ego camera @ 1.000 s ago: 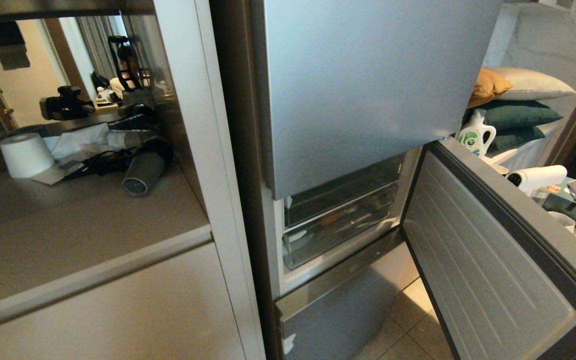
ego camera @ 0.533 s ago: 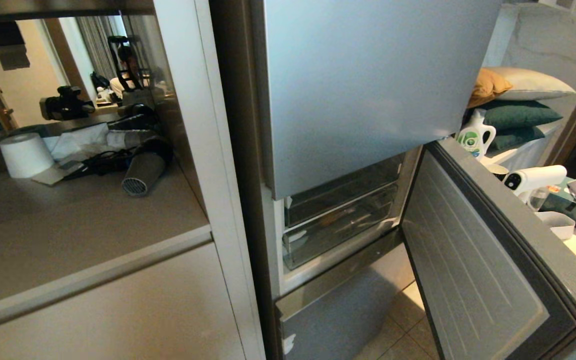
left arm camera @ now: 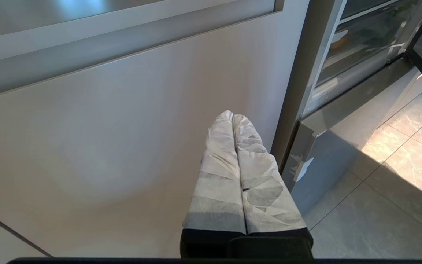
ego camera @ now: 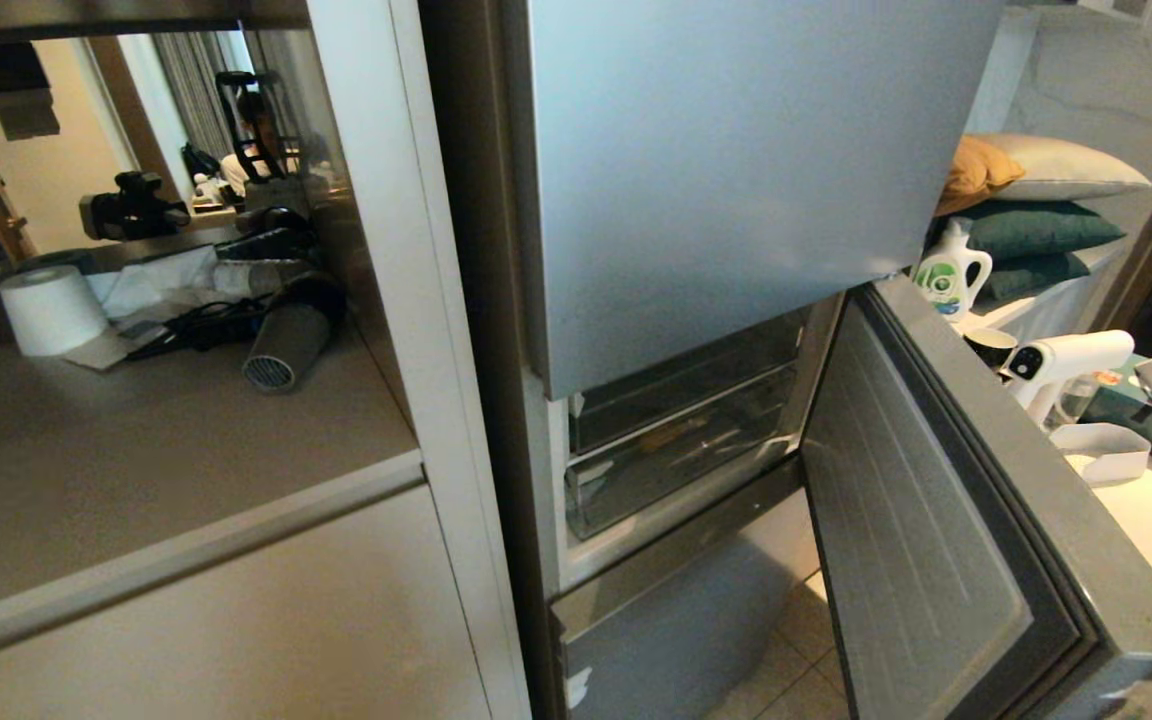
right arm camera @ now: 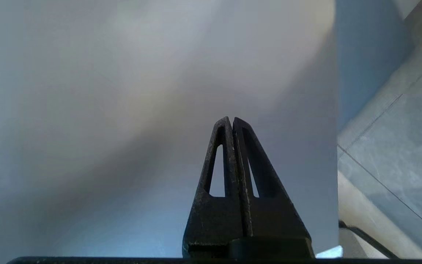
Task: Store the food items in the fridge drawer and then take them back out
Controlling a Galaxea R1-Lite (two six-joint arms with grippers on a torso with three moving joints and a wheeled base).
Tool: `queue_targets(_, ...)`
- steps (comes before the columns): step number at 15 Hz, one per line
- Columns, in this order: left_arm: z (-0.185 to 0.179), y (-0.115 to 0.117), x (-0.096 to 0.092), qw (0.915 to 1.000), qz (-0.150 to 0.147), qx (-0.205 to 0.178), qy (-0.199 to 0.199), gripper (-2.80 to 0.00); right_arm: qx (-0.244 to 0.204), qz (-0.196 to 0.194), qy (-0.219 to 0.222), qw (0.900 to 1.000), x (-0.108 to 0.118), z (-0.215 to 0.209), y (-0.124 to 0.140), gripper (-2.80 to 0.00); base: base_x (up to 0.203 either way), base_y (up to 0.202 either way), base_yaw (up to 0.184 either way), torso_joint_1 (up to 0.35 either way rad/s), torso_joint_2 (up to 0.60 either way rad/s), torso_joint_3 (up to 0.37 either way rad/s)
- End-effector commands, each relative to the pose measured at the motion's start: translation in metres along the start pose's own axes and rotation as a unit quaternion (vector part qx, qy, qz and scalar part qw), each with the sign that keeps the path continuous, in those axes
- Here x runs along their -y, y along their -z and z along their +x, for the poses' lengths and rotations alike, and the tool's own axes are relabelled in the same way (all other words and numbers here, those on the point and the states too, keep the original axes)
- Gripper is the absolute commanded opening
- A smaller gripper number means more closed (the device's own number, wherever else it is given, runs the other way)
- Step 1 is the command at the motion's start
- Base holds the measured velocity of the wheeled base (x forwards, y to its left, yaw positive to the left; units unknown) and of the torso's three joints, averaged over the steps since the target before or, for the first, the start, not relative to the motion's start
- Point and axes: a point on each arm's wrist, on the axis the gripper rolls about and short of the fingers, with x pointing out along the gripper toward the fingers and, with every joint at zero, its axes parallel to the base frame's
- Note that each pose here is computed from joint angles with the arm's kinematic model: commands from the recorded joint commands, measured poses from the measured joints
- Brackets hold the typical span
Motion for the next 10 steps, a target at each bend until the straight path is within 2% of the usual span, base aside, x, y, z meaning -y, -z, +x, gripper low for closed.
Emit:
queue_targets(1, 0.0, 0.0, 0.0, 1.0, 0.0, -0.001, 0.0, -2.8, -0.025, -0.021, -0.009, 0.999, -0.014, 0.019, -0.002, -2.8, 0.0, 0.0, 0.0, 0.0, 0.0, 0.0)
queue_targets(4, 0.0, 0.0, 0.0, 1.0, 0.0, -0.001, 0.0, -2.8, -0.056, -0.05, -0.038, 0.996, -0.031, 0.044, -0.006, -2.8, 0.0, 0.0, 0.0, 0.0, 0.0, 0.0)
queue_targets(8, 0.0, 0.0, 0.0, 1.0, 0.0, 0.0, -0.001, -2.8, -0.088, -0.109, -0.091, 0.986, -0.056, 0.086, -0.004, -2.8, 0.0, 0.0, 0.0, 0.0, 0.0, 0.0)
queue_targets(10, 0.0, 0.0, 0.0, 1.0, 0.0, 0.0, 0.0, -2.8, -0.093, -0.139, -0.075, 0.983, -0.073, 0.116, 0.004, -2.8, 0.0, 0.0, 0.0, 0.0, 0.0, 0.0)
